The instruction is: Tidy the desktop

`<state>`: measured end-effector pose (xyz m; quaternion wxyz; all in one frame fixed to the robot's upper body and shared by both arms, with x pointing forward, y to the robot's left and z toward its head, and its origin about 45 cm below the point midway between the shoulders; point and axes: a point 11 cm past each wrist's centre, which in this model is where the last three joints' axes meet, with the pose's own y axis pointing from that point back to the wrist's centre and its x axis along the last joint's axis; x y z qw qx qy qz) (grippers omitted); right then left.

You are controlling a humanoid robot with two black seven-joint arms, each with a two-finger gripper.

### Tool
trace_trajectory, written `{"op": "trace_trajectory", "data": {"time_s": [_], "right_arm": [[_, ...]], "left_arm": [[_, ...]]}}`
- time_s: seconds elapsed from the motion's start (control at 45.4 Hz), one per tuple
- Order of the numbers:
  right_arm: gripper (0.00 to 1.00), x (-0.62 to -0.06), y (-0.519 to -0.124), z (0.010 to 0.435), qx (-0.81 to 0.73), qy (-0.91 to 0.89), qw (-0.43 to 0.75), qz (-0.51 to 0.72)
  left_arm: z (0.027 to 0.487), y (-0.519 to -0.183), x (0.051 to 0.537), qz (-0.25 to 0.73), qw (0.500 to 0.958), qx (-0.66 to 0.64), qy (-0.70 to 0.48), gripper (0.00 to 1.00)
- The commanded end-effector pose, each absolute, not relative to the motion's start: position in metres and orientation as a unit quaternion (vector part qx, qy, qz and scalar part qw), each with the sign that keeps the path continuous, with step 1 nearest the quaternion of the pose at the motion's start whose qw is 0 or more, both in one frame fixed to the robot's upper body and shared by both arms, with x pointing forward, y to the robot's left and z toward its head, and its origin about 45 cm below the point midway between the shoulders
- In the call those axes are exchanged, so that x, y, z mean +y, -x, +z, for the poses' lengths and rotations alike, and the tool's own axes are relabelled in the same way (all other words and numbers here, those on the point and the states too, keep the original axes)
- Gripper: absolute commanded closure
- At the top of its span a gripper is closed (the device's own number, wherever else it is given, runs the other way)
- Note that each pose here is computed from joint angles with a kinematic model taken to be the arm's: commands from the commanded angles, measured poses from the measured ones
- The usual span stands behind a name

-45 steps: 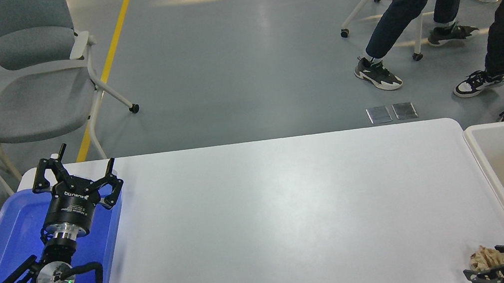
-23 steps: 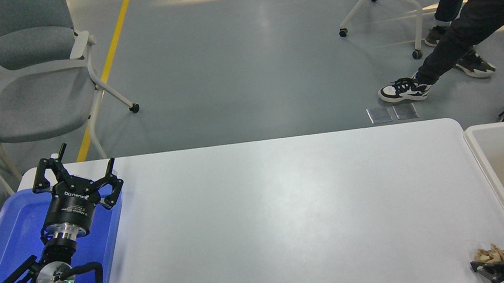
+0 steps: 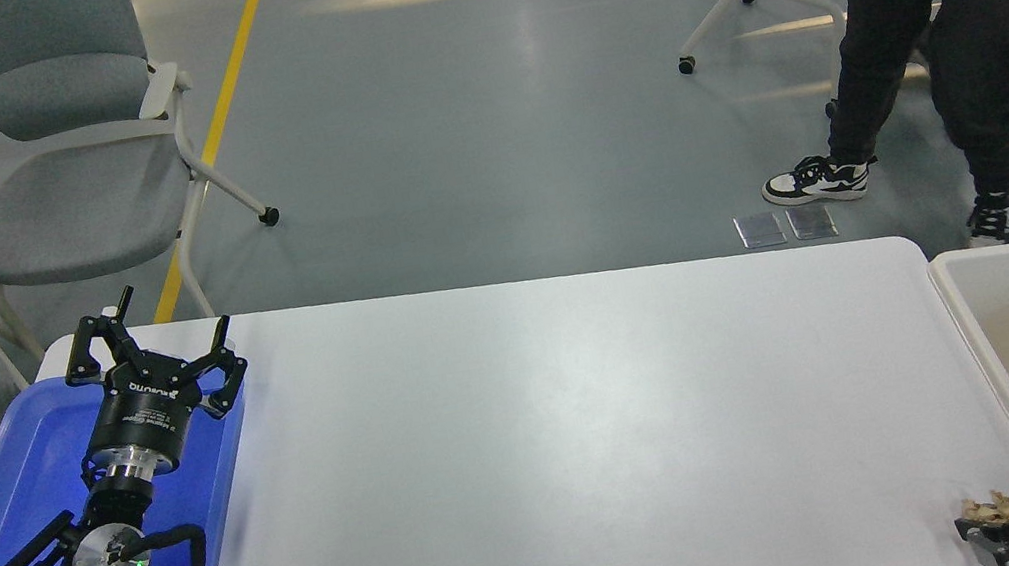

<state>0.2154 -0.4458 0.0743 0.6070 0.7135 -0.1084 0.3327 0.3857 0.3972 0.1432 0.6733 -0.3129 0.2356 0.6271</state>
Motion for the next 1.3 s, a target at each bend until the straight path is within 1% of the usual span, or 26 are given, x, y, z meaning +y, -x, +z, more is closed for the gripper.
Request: {"op": "trace_trajectory", "data": {"time_s": [0.0,0.22,0.44,0.727,0.903,1.101,1.277], "right_arm": [[1.0,-0.458,-0.219,0.114,-0.098,-0.729,0.591,0.332],[1.0,-0.463,-0.244,0.173,-0.103,-0.725,0.591,0.338],[1.0,-0.45,-0.27,0.249,-0.107,-0.727,0.577,0.357],[1.0,-0.433,-0.291,0.326,-0.095,-0.729,0.572,0.363],[1.0,-0.427,-0.3,0.35,-0.097,-0.724,0.573,0.372],[1.0,-0.433,-0.304,0.356,-0.112,-0.719,0.575,0.373],[1.0,-0.452,-0.308,0.36,-0.186,-0.745,0.55,0.329]], "left_arm": [[0.143,-0.386,0.397,0.627,0.673,0.236,0.313,0.0],[0.143,-0.386,0.397,0.626,0.674,0.236,0.313,0.0],[0.143,-0.386,0.397,0.627,0.673,0.236,0.313,0.0],[0.143,-0.386,0.397,0.627,0.674,0.236,0.313,0.0],[0.143,-0.386,0.397,0.627,0.674,0.236,0.313,0.0],[0.143,-0.386,0.397,0.627,0.673,0.236,0.313,0.0],[0.143,-0.386,0.397,0.627,0.673,0.236,0.313,0.0]]}}
